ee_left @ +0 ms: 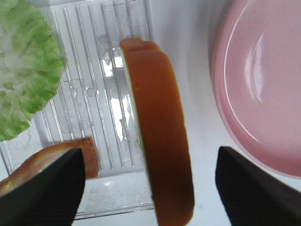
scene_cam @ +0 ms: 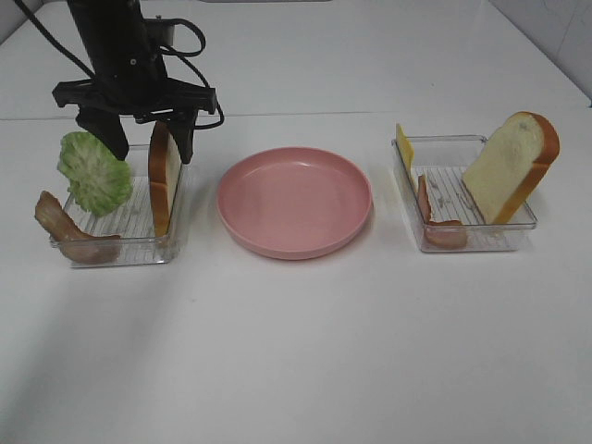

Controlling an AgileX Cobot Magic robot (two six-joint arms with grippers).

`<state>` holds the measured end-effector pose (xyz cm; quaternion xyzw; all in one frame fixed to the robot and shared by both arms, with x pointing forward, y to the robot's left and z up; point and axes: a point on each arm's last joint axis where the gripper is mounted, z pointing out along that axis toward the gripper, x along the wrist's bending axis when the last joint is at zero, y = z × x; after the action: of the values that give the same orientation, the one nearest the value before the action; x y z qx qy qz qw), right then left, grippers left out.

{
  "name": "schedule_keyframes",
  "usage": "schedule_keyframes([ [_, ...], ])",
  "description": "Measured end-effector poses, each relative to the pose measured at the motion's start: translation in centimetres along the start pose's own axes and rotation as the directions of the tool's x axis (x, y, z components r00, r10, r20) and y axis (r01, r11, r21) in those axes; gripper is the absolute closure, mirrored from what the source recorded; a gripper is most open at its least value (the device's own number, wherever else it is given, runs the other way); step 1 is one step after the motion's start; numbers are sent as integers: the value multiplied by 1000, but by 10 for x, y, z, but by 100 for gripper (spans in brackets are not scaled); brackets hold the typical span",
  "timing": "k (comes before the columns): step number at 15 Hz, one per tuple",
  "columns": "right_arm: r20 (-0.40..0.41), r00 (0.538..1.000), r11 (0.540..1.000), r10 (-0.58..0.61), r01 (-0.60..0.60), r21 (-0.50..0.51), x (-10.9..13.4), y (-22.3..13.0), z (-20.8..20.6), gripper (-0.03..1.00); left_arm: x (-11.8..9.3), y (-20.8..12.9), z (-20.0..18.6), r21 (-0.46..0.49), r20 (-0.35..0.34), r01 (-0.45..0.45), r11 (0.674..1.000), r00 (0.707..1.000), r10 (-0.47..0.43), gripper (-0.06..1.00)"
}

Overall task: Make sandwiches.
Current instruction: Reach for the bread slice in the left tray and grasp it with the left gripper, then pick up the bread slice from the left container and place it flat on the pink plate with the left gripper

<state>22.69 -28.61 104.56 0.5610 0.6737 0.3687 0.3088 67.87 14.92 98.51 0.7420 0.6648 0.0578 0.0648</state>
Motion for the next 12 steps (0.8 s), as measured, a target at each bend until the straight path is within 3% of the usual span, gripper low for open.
schedule_keyframes([
  [2,-1,1000,1000,0,0,0,0,0,0,20,0,0,0,-3,1,0,1000,1000,0,39],
  [5,-1,1000,1000,0,0,0,0,0,0,20,0,0,0,-3,1,0,1000,1000,0,72],
  [12,-1,1000,1000,0,0,0,0,0,0,20,0,4,-9,-22,3,1,1000,1000,-1,76],
])
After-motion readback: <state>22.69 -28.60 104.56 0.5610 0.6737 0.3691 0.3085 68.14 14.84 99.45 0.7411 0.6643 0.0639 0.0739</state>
